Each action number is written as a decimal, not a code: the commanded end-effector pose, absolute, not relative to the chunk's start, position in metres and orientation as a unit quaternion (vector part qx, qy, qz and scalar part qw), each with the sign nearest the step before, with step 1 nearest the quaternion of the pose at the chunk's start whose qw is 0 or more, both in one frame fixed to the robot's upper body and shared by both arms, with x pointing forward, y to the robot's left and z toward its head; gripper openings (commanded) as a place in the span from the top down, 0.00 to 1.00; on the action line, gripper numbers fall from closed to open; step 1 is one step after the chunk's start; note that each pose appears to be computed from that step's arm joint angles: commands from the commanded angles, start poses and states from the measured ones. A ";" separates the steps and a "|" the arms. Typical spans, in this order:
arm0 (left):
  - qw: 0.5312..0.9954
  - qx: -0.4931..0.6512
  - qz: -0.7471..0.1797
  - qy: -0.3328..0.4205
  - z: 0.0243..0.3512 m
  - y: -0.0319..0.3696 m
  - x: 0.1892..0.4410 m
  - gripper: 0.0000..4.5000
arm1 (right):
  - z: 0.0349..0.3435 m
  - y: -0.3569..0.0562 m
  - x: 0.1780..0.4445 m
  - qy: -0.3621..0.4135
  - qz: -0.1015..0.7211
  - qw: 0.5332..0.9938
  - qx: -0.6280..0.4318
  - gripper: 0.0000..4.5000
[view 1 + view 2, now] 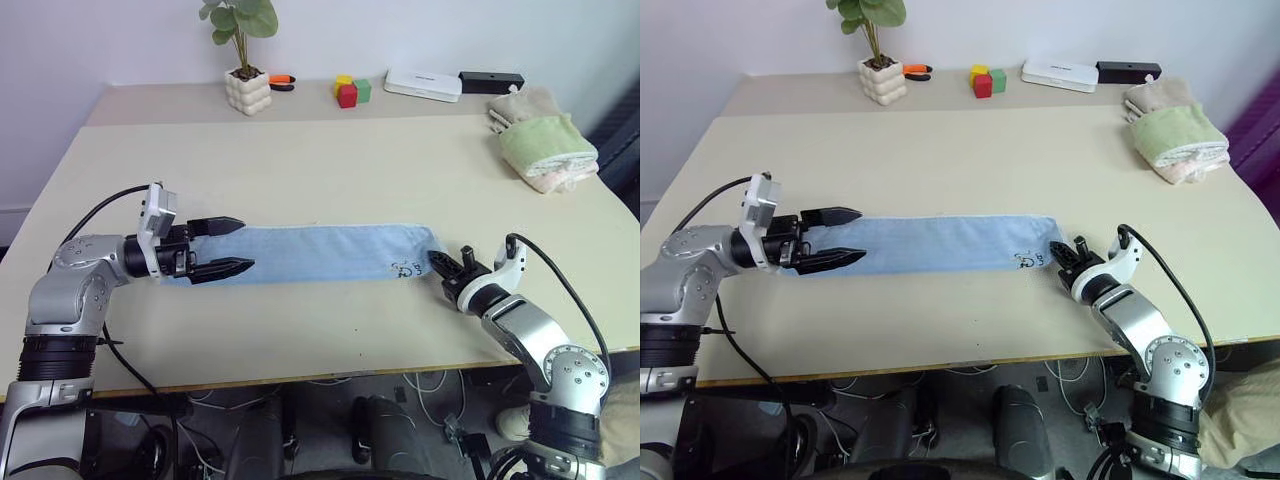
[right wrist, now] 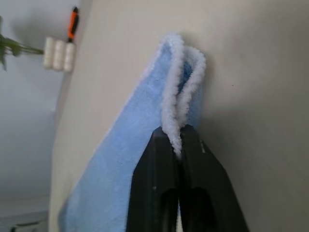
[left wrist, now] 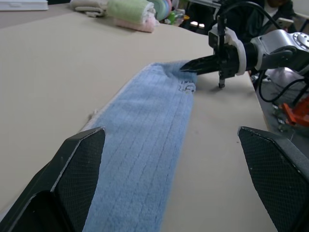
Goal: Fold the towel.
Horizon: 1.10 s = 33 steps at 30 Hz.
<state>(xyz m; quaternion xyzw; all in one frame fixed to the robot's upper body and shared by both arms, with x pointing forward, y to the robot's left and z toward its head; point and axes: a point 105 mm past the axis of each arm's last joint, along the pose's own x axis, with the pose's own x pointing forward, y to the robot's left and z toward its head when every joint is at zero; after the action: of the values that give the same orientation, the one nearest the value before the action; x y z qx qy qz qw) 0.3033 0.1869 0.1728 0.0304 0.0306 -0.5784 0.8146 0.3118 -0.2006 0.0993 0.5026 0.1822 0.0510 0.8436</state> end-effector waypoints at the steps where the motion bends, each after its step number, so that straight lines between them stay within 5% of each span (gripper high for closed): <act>1: 0.818 0.034 -0.574 0.007 0.182 0.190 0.305 0.00 | 0.105 -0.223 0.315 0.165 0.029 0.865 0.472 0.99; 14: 0.806 0.026 -0.591 -0.004 0.170 0.172 0.319 0.00 | 0.135 -0.307 0.298 0.157 -0.010 0.953 0.258 0.99; 22: 0.802 0.025 -0.597 -0.008 0.169 0.167 0.322 0.00 | 0.172 -0.258 0.307 0.152 0.108 0.982 -0.036 0.99; 33: 0.804 0.038 -0.593 -0.010 0.173 0.169 0.315 0.00 | 0.164 -0.174 0.303 0.138 0.274 0.916 -0.258 0.99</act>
<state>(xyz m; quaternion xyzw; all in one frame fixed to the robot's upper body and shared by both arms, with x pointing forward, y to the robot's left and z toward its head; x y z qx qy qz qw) 0.3175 0.1680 0.1618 0.0254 0.0063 -0.5930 0.8048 0.3033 -0.1822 0.1541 -0.2290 0.1629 0.2606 0.9236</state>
